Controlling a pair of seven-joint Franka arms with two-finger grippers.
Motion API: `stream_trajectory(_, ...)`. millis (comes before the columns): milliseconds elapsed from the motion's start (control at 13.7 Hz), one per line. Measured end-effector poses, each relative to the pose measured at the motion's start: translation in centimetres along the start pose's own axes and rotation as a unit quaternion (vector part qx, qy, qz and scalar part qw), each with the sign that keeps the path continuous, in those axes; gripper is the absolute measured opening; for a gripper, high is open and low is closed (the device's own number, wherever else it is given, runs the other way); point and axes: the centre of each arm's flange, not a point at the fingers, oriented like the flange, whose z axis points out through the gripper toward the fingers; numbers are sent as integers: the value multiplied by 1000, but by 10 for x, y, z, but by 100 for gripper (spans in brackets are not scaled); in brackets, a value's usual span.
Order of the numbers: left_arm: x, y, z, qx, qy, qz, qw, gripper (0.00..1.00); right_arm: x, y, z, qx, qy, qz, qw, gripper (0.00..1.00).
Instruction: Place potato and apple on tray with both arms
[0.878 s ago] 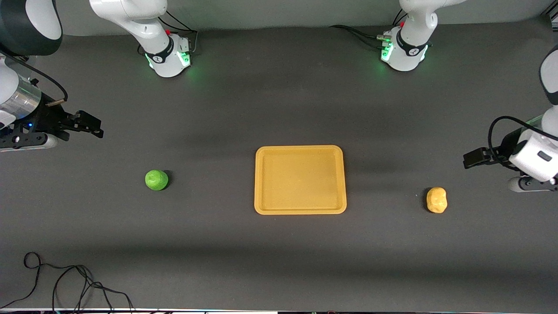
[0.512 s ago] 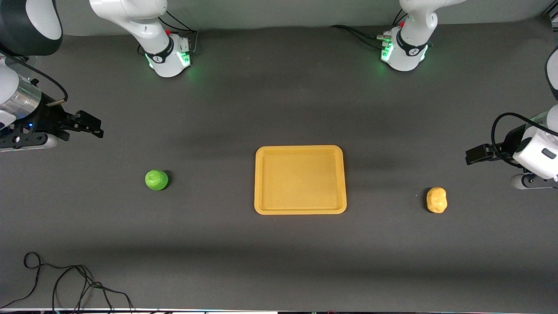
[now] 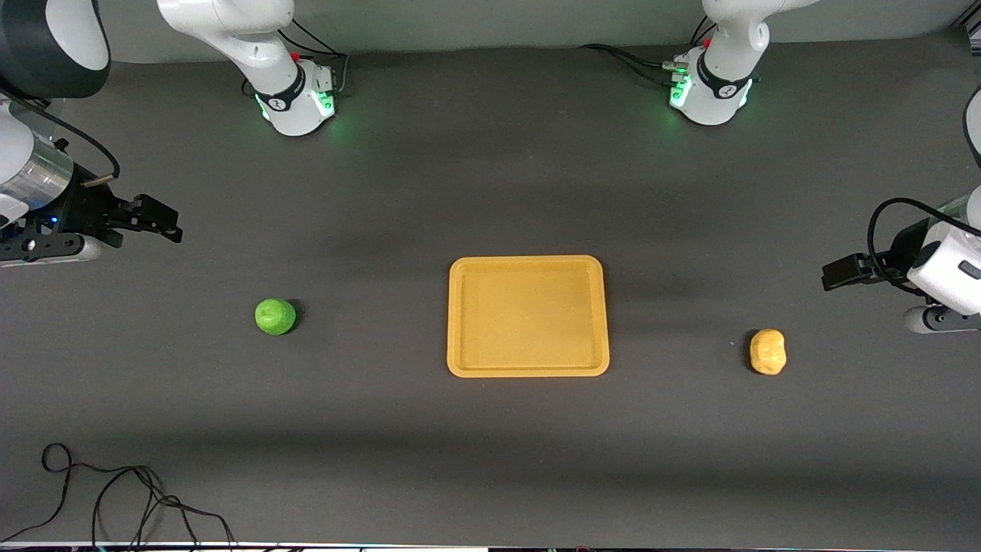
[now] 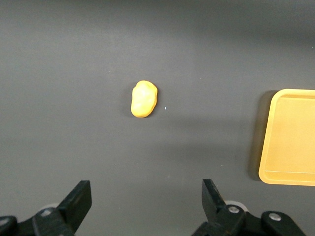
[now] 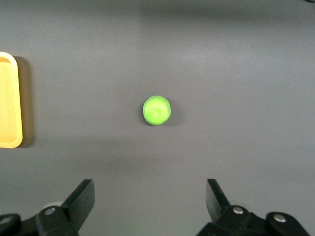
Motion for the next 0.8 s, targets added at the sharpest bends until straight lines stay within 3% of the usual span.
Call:
stream_trajectory(220, 20, 2, 16, -10, 32, 2, 999, 100, 0, 0, 1, 0, -1, 0, 1000, 100)
stream_trajectory(439, 54, 8, 70, -28, 46, 6, 999, 100, 0, 0, 7, 0, -7, 0, 1000, 100)
stream_trajectory(585, 70, 8, 122, -31, 24, 8, 999, 100, 1, 0, 13, 0, -13, 0, 1000, 100)
stream_trajectory(805, 83, -2, 196, 16, -13, 28, 999, 100, 4, 0, 22, 0, -18, -1, 1000, 100)
